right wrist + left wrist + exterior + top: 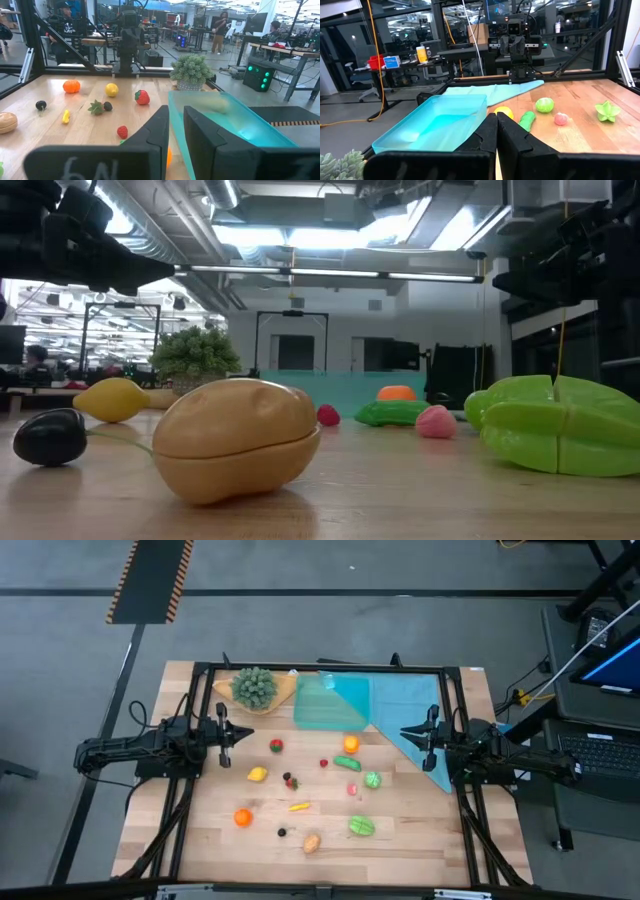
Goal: Pick and placing Produce into tupperware
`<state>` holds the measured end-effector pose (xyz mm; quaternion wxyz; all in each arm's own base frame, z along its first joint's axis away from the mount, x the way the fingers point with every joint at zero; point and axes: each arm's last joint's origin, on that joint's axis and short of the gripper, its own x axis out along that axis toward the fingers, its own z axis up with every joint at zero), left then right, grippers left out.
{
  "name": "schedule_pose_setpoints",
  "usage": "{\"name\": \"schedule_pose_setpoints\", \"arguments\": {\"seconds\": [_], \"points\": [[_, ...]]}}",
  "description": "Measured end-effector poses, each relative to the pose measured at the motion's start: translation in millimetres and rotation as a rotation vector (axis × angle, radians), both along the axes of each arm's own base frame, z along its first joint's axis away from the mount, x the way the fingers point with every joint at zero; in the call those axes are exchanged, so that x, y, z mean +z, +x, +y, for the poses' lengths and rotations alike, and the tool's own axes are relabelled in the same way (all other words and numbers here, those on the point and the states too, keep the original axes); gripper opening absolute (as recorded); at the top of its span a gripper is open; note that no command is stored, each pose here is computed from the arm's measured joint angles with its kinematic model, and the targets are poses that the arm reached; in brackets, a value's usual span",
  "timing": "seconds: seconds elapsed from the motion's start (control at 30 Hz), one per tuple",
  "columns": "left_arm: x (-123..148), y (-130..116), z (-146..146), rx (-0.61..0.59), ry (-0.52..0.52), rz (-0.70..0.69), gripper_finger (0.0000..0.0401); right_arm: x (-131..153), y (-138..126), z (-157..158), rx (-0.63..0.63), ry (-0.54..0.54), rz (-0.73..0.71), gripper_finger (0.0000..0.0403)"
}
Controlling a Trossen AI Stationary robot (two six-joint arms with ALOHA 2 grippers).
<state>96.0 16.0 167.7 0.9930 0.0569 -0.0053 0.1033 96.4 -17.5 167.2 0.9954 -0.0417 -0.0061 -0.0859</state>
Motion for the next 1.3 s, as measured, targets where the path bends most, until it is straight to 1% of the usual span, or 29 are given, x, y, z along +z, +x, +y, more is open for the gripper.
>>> {"name": "schedule_pose_setpoints", "arguments": {"seconds": [0.53,0.7,0.87,0.93,1.13,1.23,1.3], "points": [[0.1,0.0,0.0,0.001,-0.001,-0.001,0.0000,-0.1,0.0,0.0,0.001,0.003,0.000,0.0062],[0.9,-0.3,1.1,0.039,-0.001,-0.009,0.0000,0.0,0.0,0.0,0.001,-0.001,0.001,0.0062],[0.9,-0.3,1.2,0.039,-0.082,-0.028,0.0000,-0.1,0.0,0.0,0.001,0.011,0.000,0.0062],[0.9,-0.3,1.2,0.038,-0.097,-0.032,0.0000,-0.1,0.0,0.0,0.001,0.024,-0.003,0.0062],[1.5,-0.3,1.0,0.034,-0.103,-0.039,0.0000,0.0,0.0,0.0,0.001,0.025,-0.003,0.0062],[1.4,-0.3,1.0,0.033,-0.103,-0.039,0.0000,0.8,0.0,0.1,0.003,0.069,-0.019,0.0062],[1.4,-0.3,1.0,0.033,-0.103,-0.039,0.0000,1.1,0.0,0.4,0.015,0.073,-0.023,0.0062]]}}
